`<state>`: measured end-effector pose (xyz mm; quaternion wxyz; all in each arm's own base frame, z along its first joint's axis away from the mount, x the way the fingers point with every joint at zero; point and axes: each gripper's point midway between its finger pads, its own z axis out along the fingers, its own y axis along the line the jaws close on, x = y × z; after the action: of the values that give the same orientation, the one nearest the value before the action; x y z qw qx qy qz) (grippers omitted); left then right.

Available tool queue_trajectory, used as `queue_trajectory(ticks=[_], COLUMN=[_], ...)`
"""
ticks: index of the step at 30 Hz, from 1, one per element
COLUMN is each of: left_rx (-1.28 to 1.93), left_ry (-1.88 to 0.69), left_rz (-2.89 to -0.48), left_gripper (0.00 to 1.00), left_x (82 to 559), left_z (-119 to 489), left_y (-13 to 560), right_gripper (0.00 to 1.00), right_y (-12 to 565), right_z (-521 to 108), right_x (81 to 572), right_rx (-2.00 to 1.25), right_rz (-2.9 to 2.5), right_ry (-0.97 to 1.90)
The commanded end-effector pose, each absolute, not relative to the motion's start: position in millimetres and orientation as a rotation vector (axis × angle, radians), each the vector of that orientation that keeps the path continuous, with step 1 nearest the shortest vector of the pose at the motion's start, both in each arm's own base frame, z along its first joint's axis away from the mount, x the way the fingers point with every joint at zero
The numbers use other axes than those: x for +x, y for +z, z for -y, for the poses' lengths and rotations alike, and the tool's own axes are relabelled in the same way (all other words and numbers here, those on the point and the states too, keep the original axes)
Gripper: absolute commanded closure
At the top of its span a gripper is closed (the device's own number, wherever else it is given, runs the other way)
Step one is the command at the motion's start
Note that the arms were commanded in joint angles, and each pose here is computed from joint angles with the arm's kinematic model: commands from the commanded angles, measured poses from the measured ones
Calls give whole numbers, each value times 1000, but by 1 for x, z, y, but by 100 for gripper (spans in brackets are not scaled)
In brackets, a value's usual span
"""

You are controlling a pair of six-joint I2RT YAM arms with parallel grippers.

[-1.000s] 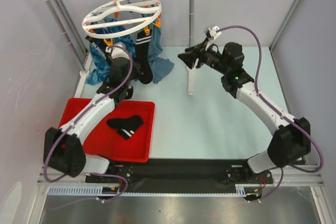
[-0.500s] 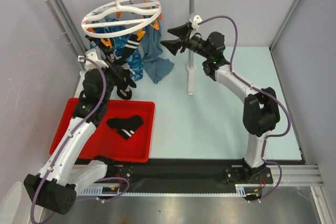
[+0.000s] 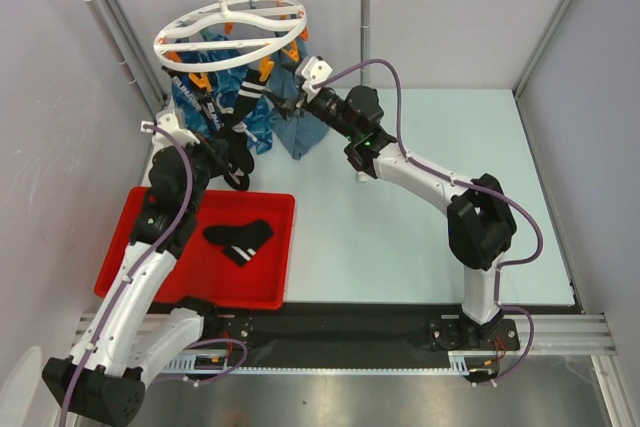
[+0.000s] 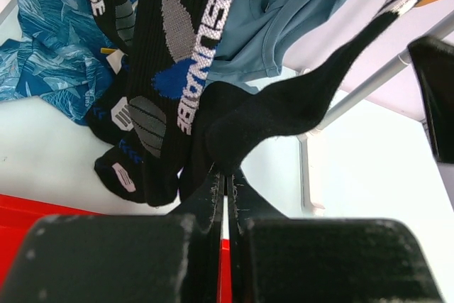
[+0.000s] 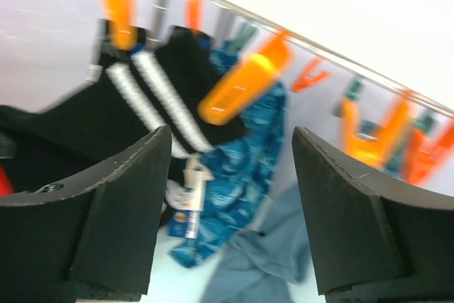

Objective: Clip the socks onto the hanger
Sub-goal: Open the clamp at the hanger.

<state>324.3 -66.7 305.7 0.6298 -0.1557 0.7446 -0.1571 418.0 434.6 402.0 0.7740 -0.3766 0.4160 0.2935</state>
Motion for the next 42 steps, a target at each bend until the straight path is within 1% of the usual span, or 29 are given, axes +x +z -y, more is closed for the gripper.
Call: queue_trajectory(ticks=[1, 5, 9, 13, 16, 19, 26, 42], left_rx=[-329, -330, -339, -337, -341, -341, -342, -351], left_ry=[-357, -358, -374, -388, -397, -408, -407, -403], left_rz=[-1691, -1692, -1689, -1697, -1692, -1694, -1682, -1682], left_gripper=[100, 100, 100, 100, 100, 100, 100, 100], left_x=[323, 325, 327, 327, 326, 326, 325, 323], left_z=[65, 63, 63, 65, 66, 67, 66, 60], left_y=[310, 307, 305, 301, 301, 299, 303, 298], right_gripper=[28, 31, 35, 36, 34, 34, 35, 42], right_y=[425, 428, 427, 429, 432, 425, 431, 451], right_z=[-409, -398, -389, -387, -391, -396, -404, -408], right_x=[438, 434, 446, 455, 461, 469, 474, 483], right_rx=[-720, -733, -728, -740, -742, -744, -736, -663], right_rz=[-871, -860, -871, -853, -841, -845, -825, -825], right_ry=[502, 467, 458, 473, 475, 485, 525, 556])
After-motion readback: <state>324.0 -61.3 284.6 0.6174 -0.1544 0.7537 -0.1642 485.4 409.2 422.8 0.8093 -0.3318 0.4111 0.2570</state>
